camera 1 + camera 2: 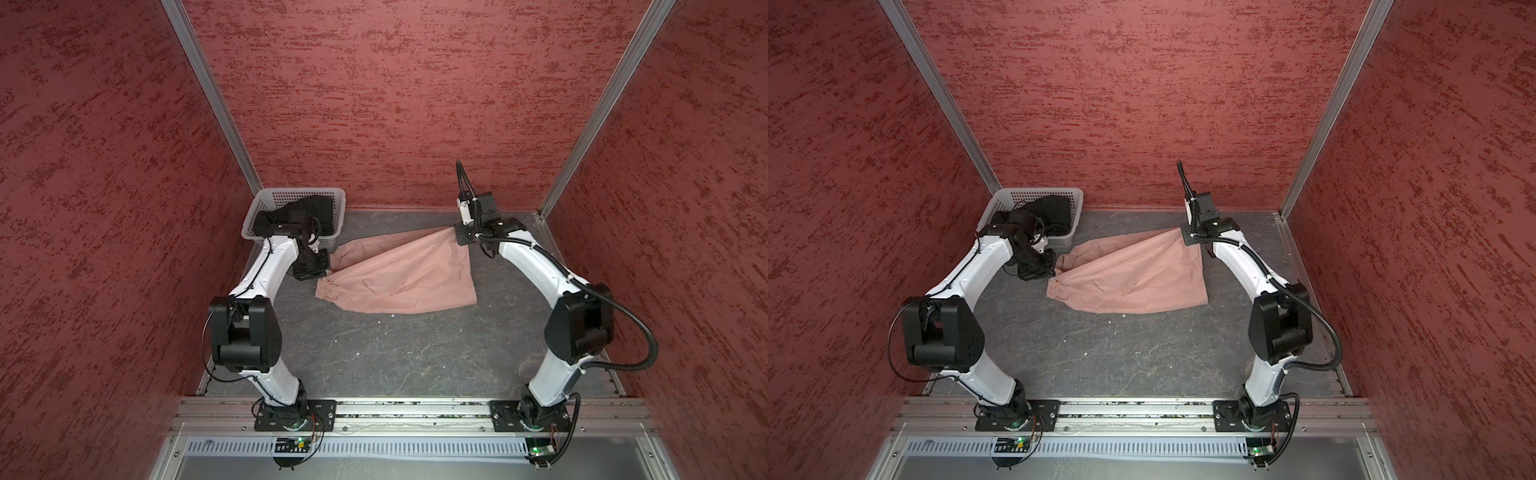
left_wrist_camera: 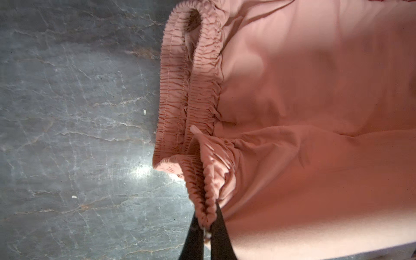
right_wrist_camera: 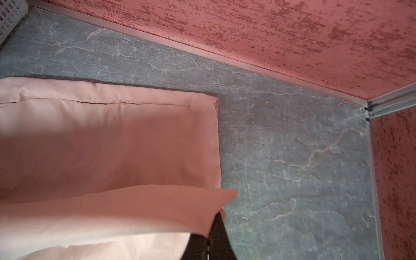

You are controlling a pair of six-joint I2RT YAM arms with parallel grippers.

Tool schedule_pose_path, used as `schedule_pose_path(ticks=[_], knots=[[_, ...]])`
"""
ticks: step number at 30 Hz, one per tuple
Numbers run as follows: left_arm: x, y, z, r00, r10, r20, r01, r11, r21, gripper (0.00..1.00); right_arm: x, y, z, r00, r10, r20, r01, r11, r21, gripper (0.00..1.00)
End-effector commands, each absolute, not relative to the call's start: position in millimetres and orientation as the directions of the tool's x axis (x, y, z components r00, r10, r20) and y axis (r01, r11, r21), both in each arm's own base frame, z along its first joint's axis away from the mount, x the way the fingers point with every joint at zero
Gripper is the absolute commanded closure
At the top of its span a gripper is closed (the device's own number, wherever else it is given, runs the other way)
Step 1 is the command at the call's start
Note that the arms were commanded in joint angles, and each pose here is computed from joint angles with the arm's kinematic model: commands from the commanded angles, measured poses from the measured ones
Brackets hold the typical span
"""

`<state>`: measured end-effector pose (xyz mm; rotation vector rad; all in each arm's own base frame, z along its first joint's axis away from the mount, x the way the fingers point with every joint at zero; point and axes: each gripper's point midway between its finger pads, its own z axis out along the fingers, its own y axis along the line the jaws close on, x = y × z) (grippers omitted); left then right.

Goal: Fold and stack the shorts

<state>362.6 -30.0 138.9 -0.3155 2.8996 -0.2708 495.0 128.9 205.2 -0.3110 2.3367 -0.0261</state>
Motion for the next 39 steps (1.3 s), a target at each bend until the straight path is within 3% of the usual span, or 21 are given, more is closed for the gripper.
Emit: schedule_pose_path(ticks=[1,8,14,16,17,18,19,20,24,29,33,39], knots=[[385,-4,143,-0.942,-0.227,-0.246,-0.198,0.97,-0.139,1.0,530,120,219,-0.628,-0.24,-0.741,-0.208,0.968,-0.137,1.0],[430,1,126,-0.941,-0.248,-0.231,-0.214,0.963,-0.162,1.0,566,122,176,-0.673,-0.254,-0.695,-0.236,0.964,-0.123,1.0],[443,5,111,-0.949,-0.244,-0.199,-0.22,0.966,-0.132,1.0,587,116,138,-0.706,-0.233,-0.669,-0.239,0.967,-0.085,1.0],[447,3,112,-0.947,-0.243,-0.209,-0.217,0.966,-0.139,0.97,596,122,130,-0.702,-0.225,-0.675,-0.253,0.966,-0.059,0.87],[448,2,112,-0.947,-0.242,-0.213,-0.214,0.966,-0.147,0.85,599,124,124,-0.706,-0.22,-0.673,-0.256,0.966,-0.048,0.78],[448,2,113,-0.947,-0.242,-0.213,-0.214,0.966,-0.148,0.64,603,126,120,-0.708,-0.215,-0.673,-0.256,0.966,-0.039,0.65],[449,2,114,-0.945,-0.243,-0.219,-0.213,0.965,-0.15,0.04,606,127,117,-0.713,-0.209,-0.669,-0.253,0.967,-0.033,0.57],[451,2,115,-0.944,-0.243,-0.224,-0.212,0.965,-0.151,0.01,609,126,115,-0.716,-0.202,-0.668,-0.247,0.969,-0.028,0.51],[457,1,128,-0.932,-0.244,-0.269,-0.206,0.965,-0.161,0.01,607,124,123,-0.728,-0.155,-0.668,-0.224,0.974,0.017,0.39],[453,-6,172,-0.895,-0.263,-0.36,-0.177,0.951,-0.255,0.01,564,115,133,-0.752,-0.041,-0.658,-0.166,0.978,0.128,0.25],[440,5,194,-0.865,-0.34,-0.369,-0.201,0.909,-0.366,0.01,507,119,110,-0.806,0.047,-0.59,-0.133,0.957,0.258,0.2],[416,16,185,-0.85,-0.384,-0.361,-0.235,0.889,-0.393,0.01,447,127,87,-0.838,0.126,-0.53,-0.104,0.918,0.383,0.16]])
